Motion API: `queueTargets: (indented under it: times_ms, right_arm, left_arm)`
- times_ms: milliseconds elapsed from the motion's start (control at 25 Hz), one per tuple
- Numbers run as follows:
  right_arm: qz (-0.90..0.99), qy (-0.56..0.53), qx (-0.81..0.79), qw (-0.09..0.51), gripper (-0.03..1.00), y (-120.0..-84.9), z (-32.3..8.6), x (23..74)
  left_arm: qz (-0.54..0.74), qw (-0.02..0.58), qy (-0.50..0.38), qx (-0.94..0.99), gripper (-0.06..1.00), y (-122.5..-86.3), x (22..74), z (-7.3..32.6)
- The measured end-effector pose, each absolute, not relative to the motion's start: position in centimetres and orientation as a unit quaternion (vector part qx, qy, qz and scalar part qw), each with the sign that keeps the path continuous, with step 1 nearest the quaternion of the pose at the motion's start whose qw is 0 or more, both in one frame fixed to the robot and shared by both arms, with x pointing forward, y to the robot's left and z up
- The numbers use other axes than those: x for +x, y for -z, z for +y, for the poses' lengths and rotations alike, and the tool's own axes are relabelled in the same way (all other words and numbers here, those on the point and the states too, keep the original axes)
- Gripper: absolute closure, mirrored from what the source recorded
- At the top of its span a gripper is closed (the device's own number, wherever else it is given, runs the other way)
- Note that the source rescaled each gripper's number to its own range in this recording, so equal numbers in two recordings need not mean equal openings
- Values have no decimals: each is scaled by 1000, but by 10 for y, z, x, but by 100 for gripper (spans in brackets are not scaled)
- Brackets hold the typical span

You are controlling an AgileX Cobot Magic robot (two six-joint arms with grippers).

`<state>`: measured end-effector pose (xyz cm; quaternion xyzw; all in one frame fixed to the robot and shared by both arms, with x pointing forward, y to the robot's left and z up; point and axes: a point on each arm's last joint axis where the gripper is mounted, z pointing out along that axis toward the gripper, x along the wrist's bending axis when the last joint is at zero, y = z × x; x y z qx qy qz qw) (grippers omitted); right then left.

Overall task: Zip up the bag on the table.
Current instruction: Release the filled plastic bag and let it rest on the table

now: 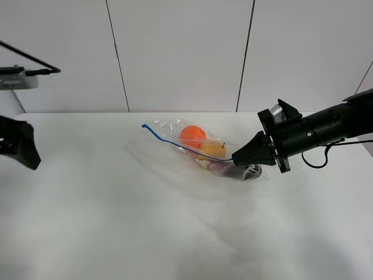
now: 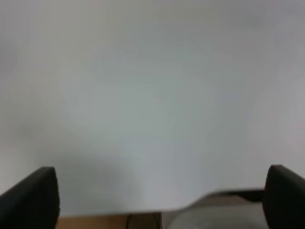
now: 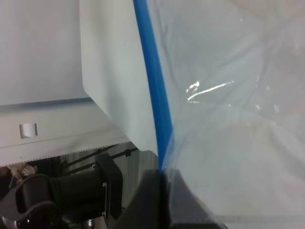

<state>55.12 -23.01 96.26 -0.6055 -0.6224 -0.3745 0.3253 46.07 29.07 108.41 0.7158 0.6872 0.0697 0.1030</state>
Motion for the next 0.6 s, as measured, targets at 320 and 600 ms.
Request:
queueTargets:
  times_ms: [320,600]
  right_arm:
    - [-622,375,-606,325,95,-963,-230,551]
    - [-626,369,-605,326,44,-962,-231,550]
  left_arm:
    - [691,128,-92,705,-6,-1048,350,294]
    - [668,223,-184,685,-6,-1055,300,296]
